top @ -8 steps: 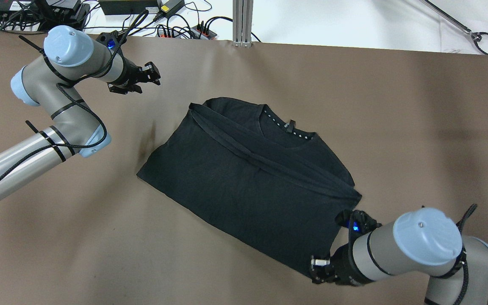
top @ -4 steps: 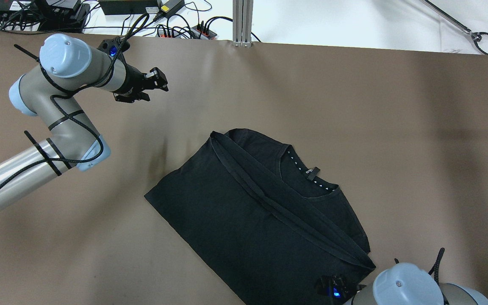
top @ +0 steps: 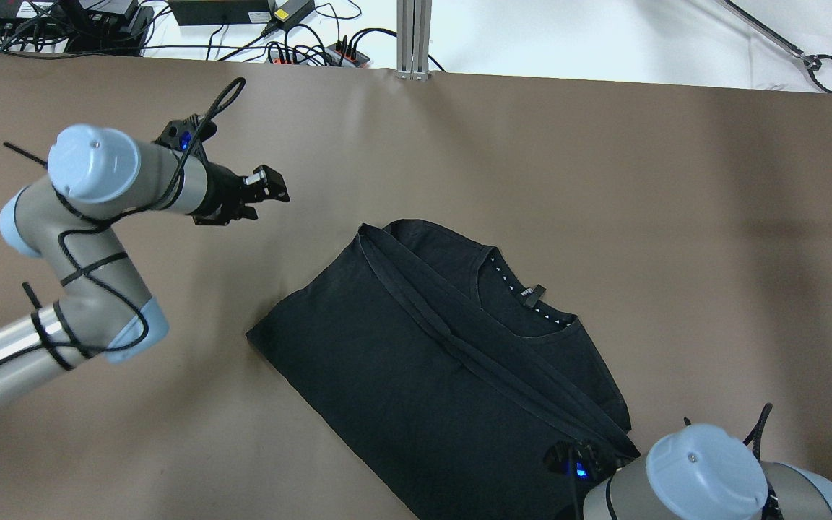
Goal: Fold clothes
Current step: 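Grasp the opposite folded corner with the left gripper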
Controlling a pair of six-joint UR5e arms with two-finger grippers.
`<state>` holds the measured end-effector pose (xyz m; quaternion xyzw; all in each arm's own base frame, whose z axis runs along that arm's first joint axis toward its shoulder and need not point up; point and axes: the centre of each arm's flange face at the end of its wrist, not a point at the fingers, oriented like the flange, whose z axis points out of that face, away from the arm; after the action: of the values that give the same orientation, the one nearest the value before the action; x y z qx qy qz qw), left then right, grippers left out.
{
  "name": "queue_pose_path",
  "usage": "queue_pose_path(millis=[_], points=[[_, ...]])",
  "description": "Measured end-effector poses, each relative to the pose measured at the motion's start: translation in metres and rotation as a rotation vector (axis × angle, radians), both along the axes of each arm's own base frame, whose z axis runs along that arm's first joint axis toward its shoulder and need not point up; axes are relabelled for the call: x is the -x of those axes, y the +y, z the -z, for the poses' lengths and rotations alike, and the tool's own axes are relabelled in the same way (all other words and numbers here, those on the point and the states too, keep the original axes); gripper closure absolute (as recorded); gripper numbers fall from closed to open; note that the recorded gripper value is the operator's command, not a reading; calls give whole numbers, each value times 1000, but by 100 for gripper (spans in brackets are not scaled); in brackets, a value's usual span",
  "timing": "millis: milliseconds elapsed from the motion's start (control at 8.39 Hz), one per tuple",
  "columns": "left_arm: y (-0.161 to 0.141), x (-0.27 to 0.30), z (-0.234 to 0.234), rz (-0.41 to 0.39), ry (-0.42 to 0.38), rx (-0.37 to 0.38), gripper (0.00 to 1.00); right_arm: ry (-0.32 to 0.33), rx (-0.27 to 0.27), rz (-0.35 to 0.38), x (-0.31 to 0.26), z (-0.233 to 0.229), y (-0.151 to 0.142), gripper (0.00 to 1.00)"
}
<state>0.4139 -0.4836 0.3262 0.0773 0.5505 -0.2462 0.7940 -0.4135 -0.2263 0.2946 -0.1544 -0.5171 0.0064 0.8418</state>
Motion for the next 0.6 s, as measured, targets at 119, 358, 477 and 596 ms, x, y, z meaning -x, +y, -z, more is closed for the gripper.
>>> queue_pose_path(millis=[119,358,477,596], points=[[30,-8,-20,-1,-27,25,31,4,-6,-33,-3,-1,-10,5],[74,-33,-49,-9,-71,55,31,19,-21,-80,-3,-6,-21,5],[88,-45,-53,-14,-79,59,32,22,-25,-94,-4,-7,-25,5],[96,-52,-53,-14,-78,66,34,24,-27,-102,-5,-7,-27,5]])
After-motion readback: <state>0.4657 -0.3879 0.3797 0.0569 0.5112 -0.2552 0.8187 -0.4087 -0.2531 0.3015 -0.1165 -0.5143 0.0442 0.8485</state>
